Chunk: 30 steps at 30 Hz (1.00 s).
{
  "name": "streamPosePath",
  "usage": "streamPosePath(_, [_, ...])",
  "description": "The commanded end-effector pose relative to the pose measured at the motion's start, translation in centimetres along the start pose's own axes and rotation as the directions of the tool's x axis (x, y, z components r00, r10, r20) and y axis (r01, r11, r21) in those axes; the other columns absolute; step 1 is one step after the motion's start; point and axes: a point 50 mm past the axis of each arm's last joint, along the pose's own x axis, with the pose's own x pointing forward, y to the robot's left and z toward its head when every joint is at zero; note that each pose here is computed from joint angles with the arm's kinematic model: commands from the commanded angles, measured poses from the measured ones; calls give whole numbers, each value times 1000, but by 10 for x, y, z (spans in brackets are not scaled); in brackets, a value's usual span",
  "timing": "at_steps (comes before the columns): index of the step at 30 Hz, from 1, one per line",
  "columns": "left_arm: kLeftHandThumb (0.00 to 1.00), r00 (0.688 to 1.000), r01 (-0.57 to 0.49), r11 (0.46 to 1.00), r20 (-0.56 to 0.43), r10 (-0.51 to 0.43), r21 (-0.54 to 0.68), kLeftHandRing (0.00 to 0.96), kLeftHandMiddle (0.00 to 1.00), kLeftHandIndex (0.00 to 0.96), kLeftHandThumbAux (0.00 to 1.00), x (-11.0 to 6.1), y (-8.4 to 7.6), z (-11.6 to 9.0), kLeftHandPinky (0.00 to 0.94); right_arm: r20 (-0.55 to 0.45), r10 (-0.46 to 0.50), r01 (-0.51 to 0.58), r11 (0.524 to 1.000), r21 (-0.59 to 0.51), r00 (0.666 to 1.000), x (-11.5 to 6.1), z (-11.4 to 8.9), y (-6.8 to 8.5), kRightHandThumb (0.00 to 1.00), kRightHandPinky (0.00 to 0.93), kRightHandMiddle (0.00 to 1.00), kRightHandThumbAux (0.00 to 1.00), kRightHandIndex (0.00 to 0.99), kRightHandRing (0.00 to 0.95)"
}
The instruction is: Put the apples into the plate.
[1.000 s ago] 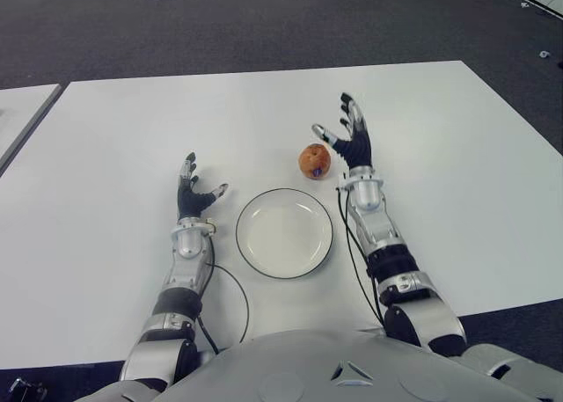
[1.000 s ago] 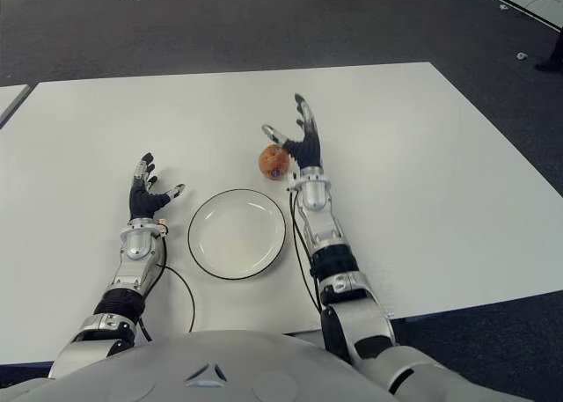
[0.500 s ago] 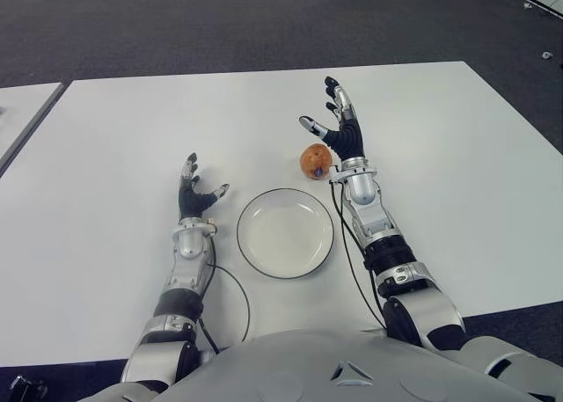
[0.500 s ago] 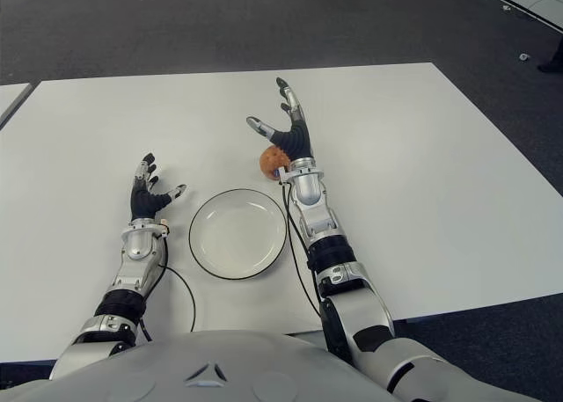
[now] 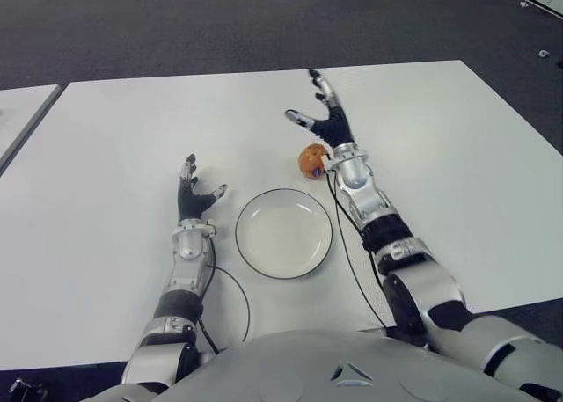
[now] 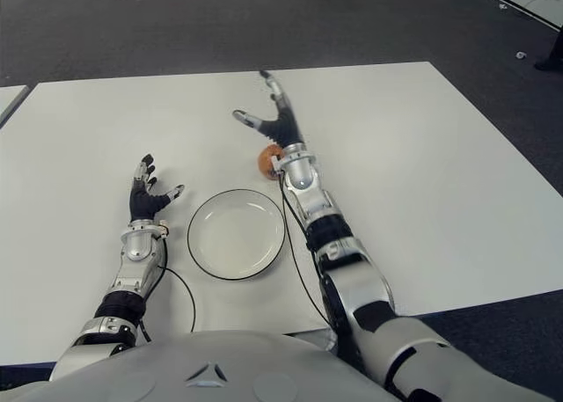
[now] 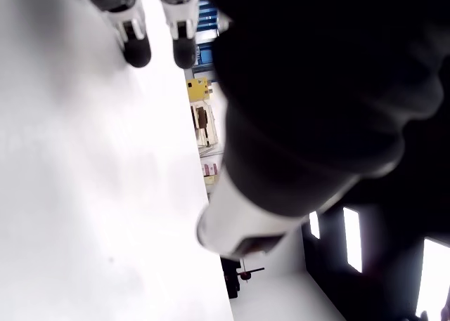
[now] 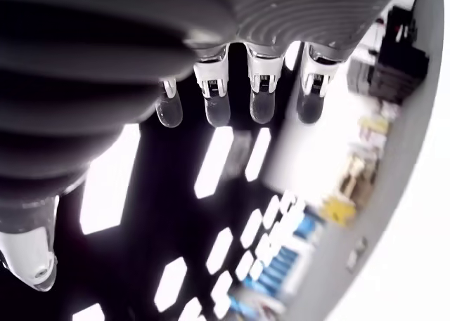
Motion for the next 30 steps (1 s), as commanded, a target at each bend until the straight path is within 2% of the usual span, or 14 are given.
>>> streamPosePath(1, [131, 997, 6, 1000, -78, -5, 7, 0, 0, 0, 544, -10, -2, -15, 19, -12, 67, -68, 993, -93, 998, -3, -10, 10, 109, 65, 6, 545, 0, 9])
streamPosePath(9, [125, 998, 1, 1000, -69, 0, 7, 0, 0, 0, 537, -10, -3, -14, 27, -33, 95, -100, 962, -256, 995, -4, -20, 12, 96, 62, 7, 529, 0, 11])
streamPosePath(11, [123, 998, -1, 1000, -66, 2, 6, 0, 0, 0, 534, -10, -3, -13, 28, -61, 98, -112, 939, -326, 993, -3, -25, 11, 83, 62, 4, 517, 0, 11])
streamPosePath(14, [118, 998, -3, 1000, -64, 4, 6, 0, 0, 0, 537, -11, -2, -14, 27, -114, 103, -145, 873, -466, 988, -2, -34, 9, 88, 30, 1, 519, 0, 4])
streamPosePath(17, [113, 998, -4, 1000, -61, 4, 7, 0, 0, 0, 541, -11, -2, -15, 26, -127, 107, -160, 821, -549, 986, -2, -37, 8, 69, 16, 0, 523, 0, 1])
streamPosePath(20, [110, 998, -4, 1000, -60, 5, 8, 0, 0, 0, 543, -11, -3, -15, 25, -130, 107, -163, 793, -586, 986, -2, -39, 8, 59, 5, 0, 523, 0, 0])
streamPosePath(23, [107, 998, -6, 1000, -59, 6, 11, 0, 0, 0, 544, -10, -3, -14, 27, -142, 116, -181, 732, -656, 983, -3, -42, 8, 50, 1, 0, 517, 0, 0])
streamPosePath(25, [106, 998, -6, 1000, -60, 7, 13, 0, 0, 0, 544, -10, -4, -14, 29, -148, 120, -189, 708, -681, 982, -4, -44, 9, 45, 0, 0, 512, 0, 0])
streamPosePath(30, [109, 998, -5, 1000, -67, 6, 16, 0, 0, 0, 541, -11, -4, -15, 30, -173, 124, -211, 677, -705, 977, -7, -48, 11, 32, 0, 0, 487, 0, 0])
